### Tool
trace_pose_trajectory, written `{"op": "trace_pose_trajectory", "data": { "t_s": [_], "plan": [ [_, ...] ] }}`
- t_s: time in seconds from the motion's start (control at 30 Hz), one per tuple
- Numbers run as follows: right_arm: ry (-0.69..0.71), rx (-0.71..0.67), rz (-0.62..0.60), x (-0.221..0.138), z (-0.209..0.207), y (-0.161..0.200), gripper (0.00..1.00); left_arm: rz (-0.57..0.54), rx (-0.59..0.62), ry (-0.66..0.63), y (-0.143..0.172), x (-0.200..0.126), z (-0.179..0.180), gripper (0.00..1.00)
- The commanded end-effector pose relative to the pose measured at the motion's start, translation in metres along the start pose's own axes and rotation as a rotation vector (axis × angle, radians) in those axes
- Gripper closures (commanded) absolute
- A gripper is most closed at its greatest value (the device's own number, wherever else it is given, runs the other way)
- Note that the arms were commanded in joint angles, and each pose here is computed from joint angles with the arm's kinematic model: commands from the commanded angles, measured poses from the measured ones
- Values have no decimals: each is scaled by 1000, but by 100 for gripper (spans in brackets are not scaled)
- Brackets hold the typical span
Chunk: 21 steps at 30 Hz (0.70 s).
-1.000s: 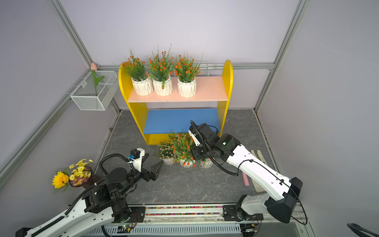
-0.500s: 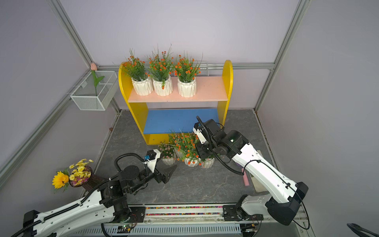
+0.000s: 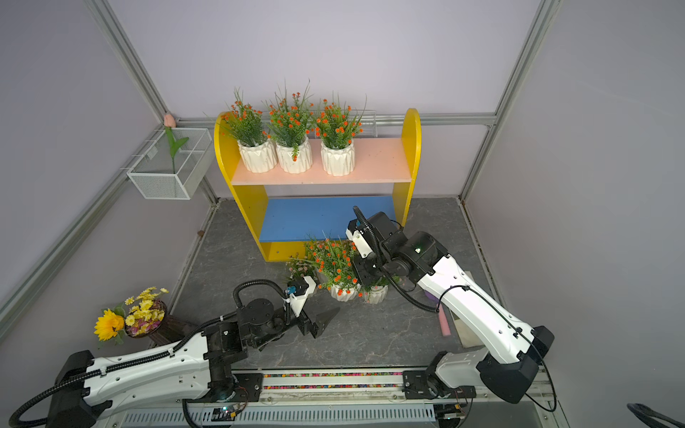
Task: Place the baby's breath potted plants on the rack by color
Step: Pick up the baby's breath potted plant from the center of the board.
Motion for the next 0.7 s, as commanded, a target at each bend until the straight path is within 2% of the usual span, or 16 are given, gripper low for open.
{"op": "trace_pose_trajectory", "data": {
  "t_s": [0.0,0.3,0.67],
  "plan": [
    [-79,4,-58,-4,14,-16,92,-112,21,-29,-26,1,-3,0],
    [-155,20,-41,-2,26,-14,92,-119,74,-188,-26,19,-1,0],
    [-221,31,-22,-2,35,-7,92,-113,72,-265,-30,27,7,0]
  ]
}}
Point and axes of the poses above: each gripper's point midway between its finger pads, its own x axis out along the fingers, its own z axis along the line the jaws close on, y = z × x, the point moved 1 cm from there along -x, back along the fingers, and after that the axes turned 3 degrees about x, right-handed, at the moved point
